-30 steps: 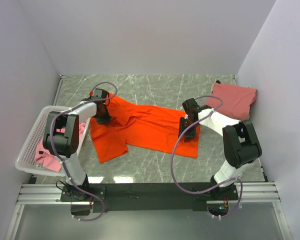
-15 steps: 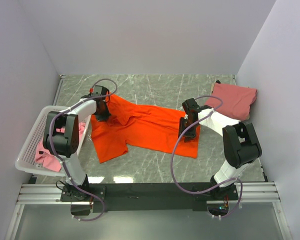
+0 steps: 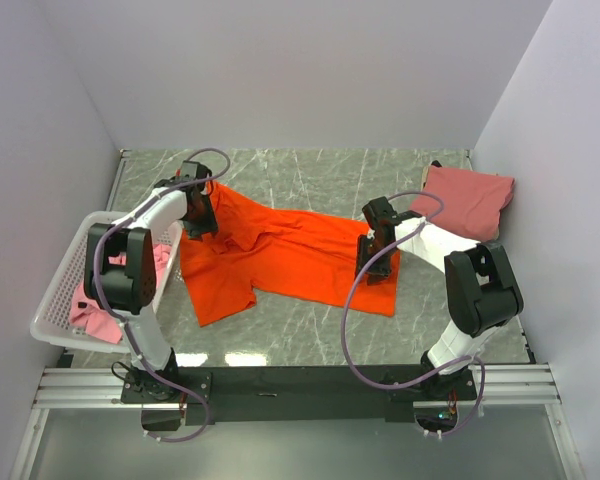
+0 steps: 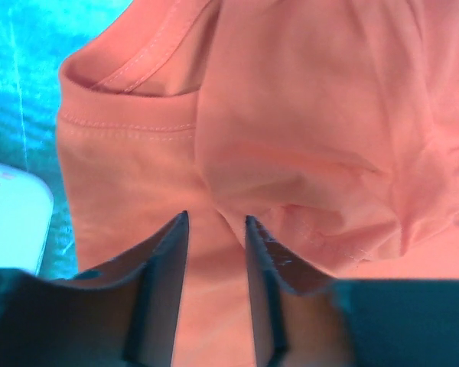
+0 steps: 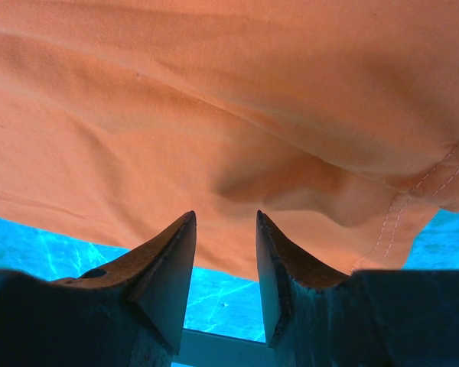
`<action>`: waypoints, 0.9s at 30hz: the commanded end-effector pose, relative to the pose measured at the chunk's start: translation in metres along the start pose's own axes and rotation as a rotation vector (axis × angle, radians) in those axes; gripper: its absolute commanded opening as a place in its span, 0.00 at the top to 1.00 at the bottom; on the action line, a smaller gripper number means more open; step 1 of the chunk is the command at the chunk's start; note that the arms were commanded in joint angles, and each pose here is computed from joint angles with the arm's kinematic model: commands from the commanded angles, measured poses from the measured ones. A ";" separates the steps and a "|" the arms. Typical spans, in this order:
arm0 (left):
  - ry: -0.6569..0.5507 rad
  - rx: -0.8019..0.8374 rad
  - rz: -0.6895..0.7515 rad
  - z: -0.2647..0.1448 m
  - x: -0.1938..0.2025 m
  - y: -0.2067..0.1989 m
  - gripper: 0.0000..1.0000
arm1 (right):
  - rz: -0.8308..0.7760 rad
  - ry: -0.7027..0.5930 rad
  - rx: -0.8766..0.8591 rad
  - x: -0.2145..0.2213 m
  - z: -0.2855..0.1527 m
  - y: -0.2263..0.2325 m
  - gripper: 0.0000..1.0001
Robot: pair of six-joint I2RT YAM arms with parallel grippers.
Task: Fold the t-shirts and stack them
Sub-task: Fold the tshirt
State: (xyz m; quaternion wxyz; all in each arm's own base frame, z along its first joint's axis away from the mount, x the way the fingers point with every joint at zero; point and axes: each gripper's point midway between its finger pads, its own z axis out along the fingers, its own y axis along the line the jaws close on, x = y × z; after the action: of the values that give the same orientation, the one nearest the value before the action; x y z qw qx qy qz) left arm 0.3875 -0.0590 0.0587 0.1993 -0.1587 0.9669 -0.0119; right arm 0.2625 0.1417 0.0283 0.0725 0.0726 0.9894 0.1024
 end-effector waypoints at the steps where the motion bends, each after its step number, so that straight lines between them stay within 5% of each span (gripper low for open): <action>1: -0.046 0.027 -0.011 -0.020 -0.011 -0.003 0.55 | -0.024 -0.016 -0.017 0.001 -0.006 0.005 0.56; 6: -0.042 0.122 -0.036 -0.026 -0.003 -0.020 0.55 | -0.025 -0.009 -0.018 0.002 -0.004 0.006 0.56; 27: 0.002 0.024 -0.004 0.019 0.015 -0.017 0.61 | -0.042 -0.017 -0.011 0.007 -0.009 0.005 0.56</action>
State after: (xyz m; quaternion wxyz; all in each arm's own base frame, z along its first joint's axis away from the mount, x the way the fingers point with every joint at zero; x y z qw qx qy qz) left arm 0.3796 -0.0804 0.0370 0.1864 -0.1565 0.9694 -0.0336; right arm 0.2555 0.1451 0.0255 0.0654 0.0625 0.9907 0.1017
